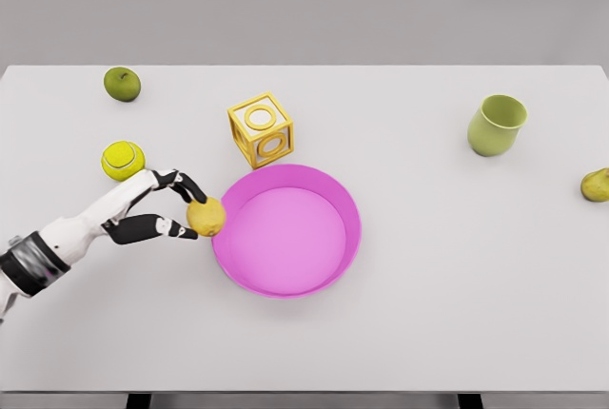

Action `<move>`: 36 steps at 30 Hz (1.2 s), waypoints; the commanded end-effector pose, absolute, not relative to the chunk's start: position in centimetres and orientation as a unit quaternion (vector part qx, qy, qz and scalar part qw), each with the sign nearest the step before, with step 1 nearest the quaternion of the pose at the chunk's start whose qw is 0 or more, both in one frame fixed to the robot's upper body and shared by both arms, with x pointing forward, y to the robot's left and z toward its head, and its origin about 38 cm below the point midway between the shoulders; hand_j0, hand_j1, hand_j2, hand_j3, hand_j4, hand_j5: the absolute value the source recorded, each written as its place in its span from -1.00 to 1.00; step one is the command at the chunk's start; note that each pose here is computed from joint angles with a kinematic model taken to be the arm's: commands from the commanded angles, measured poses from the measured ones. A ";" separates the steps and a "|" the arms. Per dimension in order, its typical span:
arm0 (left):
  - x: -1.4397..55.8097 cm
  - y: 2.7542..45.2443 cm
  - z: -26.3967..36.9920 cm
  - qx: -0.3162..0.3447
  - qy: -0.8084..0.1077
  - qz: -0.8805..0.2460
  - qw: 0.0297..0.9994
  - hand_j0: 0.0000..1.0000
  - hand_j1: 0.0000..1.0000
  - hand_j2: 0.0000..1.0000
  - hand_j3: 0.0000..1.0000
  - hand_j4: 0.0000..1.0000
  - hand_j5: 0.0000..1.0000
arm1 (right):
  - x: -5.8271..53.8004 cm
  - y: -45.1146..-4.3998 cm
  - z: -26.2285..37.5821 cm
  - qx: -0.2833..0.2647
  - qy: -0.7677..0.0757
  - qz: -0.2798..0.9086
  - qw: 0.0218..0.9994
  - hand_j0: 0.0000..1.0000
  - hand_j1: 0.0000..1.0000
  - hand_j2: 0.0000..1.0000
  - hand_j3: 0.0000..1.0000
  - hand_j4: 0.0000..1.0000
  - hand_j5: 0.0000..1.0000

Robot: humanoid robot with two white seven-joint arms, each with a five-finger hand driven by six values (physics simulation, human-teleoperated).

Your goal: Put the lemon on the plate with left arm

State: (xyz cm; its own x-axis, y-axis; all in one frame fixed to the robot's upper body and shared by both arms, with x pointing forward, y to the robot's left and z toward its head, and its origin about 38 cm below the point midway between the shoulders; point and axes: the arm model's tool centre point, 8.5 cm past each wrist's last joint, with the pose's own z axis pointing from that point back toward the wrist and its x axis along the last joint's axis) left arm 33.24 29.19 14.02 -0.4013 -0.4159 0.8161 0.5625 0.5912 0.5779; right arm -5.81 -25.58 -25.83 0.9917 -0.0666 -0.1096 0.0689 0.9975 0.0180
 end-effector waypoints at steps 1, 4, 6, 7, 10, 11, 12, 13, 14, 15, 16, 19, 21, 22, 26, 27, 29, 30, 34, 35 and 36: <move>33.2 28.9 14.0 -0.056 -0.709 -0.445 0.544 -0.14 -0.14 -0.14 -0.14 -0.14 -0.14 | -5.8 -25.6 -25.8 0.011 0.055 -0.034 0.998 1.00 1.00 1.00 1.00 1.00 1.00; 33.1 28.6 14.1 -0.060 -0.711 -0.445 0.541 -0.14 -0.14 -0.14 -0.14 -0.14 -0.14 | -5.8 -25.6 -25.8 0.011 0.055 -0.034 0.998 1.00 1.00 1.00 1.00 1.00 1.00; 33.1 28.4 14.1 -0.062 -0.713 -0.443 0.540 -0.14 -0.14 -0.14 -0.14 -0.14 -0.14 | -5.8 -25.6 -25.8 0.011 0.055 -0.034 0.998 1.00 1.00 1.00 1.00 1.00 1.00; 33.1 28.2 14.1 -0.064 -0.714 -0.441 0.540 -0.14 -0.14 -0.14 -0.14 -0.14 -0.14 | -5.8 -25.6 -25.8 0.011 0.055 -0.034 0.998 1.00 1.00 1.00 1.00 1.00 1.00; 33.1 28.1 14.1 -0.065 -0.714 -0.441 0.539 -0.13 -0.13 -0.13 -0.13 -0.13 -0.13 | -5.8 -25.6 -25.8 0.011 0.054 -0.034 0.998 1.00 1.00 1.00 1.00 1.00 1.00; 33.1 27.8 14.1 -0.068 -0.716 -0.438 0.538 -0.13 -0.13 -0.13 -0.13 -0.13 -0.13 | -5.8 -25.6 -25.8 0.011 0.054 -0.034 0.998 1.00 1.00 1.00 1.00 1.00 1.00; 33.2 27.4 14.1 -0.072 -0.717 -0.440 0.535 -0.13 -0.13 -0.13 -0.13 -0.13 -0.13 | -5.8 -25.6 -25.8 0.011 0.055 -0.034 0.998 1.00 1.00 1.00 1.00 1.00 1.00; 33.5 26.8 14.2 -0.077 -0.718 -0.445 0.530 -0.13 -0.13 -0.13 -0.13 -0.13 -0.13 | -5.8 -25.6 -25.8 0.011 0.055 -0.034 0.998 1.00 1.00 1.00 1.00 1.00 1.00; 33.6 26.7 14.4 -0.077 -0.719 -0.446 0.527 -0.13 -0.13 -0.13 -0.13 -0.13 -0.13 | -5.8 -25.6 -25.8 0.011 0.054 -0.034 0.998 1.00 1.00 1.00 1.00 1.00 1.00; 33.6 26.4 14.3 -0.080 -0.718 -0.447 0.527 -0.13 -0.13 -0.13 -0.13 -0.13 -0.13 | -5.8 -25.6 -25.8 0.011 0.054 -0.034 0.998 1.00 1.00 1.00 1.00 1.00 1.00; 33.6 26.4 14.3 -0.081 -0.718 -0.448 0.527 -0.13 -0.13 -0.13 -0.13 -0.13 -0.13 | -5.8 -25.6 -25.8 0.011 0.055 -0.034 0.998 1.00 1.00 1.00 1.00 1.00 1.00; 34.0 25.5 14.4 -0.085 -0.717 -0.444 0.530 -0.12 -0.12 -0.12 -0.12 -0.12 -0.12 | -5.8 -25.6 -25.8 0.011 0.054 -0.034 0.998 1.00 1.00 1.00 1.00 1.00 1.00; 34.1 25.0 14.5 -0.087 -0.719 -0.448 0.524 0.07 0.07 0.07 0.07 0.07 0.07 | -5.8 -25.6 -25.8 0.011 0.055 -0.034 0.998 1.00 1.00 1.00 1.00 1.00 1.00; 34.1 25.0 14.4 -0.087 -0.718 -0.448 0.526 0.41 0.41 0.41 0.41 0.41 0.41 | -5.8 -25.6 -25.8 0.011 0.055 -0.034 0.998 1.00 1.00 1.00 1.00 1.00 1.00; 34.1 25.1 14.4 -0.086 -0.717 -0.450 0.526 1.00 1.00 1.00 1.00 1.00 1.00 | -5.8 -25.6 -25.8 0.011 0.055 -0.034 0.998 1.00 1.00 1.00 1.00 1.00 1.00; 34.0 25.3 14.5 -0.085 -0.717 -0.450 0.525 1.00 1.00 1.00 1.00 1.00 1.00 | -5.8 -25.6 -25.8 0.011 0.055 -0.034 0.998 1.00 1.00 1.00 1.00 1.00 1.00; 33.9 25.3 15.4 -0.084 -0.725 -0.454 0.511 1.00 1.00 1.00 1.00 1.00 1.00 | -5.8 -25.6 -25.8 0.011 0.054 -0.034 0.998 1.00 1.00 1.00 1.00 1.00 1.00; 33.8 25.5 15.9 -0.082 -0.726 -0.458 0.506 1.00 1.00 1.00 1.00 1.00 1.00 | -5.8 -25.6 -25.8 0.011 0.054 -0.034 0.998 1.00 1.00 1.00 1.00 1.00 1.00; 34.6 30.0 19.7 -0.017 -0.742 -0.465 0.482 1.00 1.00 1.00 1.00 1.00 1.00 | -5.8 -25.6 -25.8 0.011 0.055 -0.034 0.998 1.00 1.00 1.00 1.00 1.00 1.00; 34.7 31.6 20.4 0.004 -0.743 -0.460 0.486 1.00 1.00 1.00 1.00 1.00 1.00 | -5.8 -25.6 -25.8 0.011 0.055 -0.034 0.998 1.00 1.00 1.00 1.00 1.00 1.00; 34.6 32.7 20.6 0.018 -0.741 -0.458 0.491 1.00 1.00 1.00 1.00 1.00 1.00 | -5.8 -25.6 -25.8 0.011 0.055 -0.034 0.998 1.00 1.00 1.00 1.00 1.00 1.00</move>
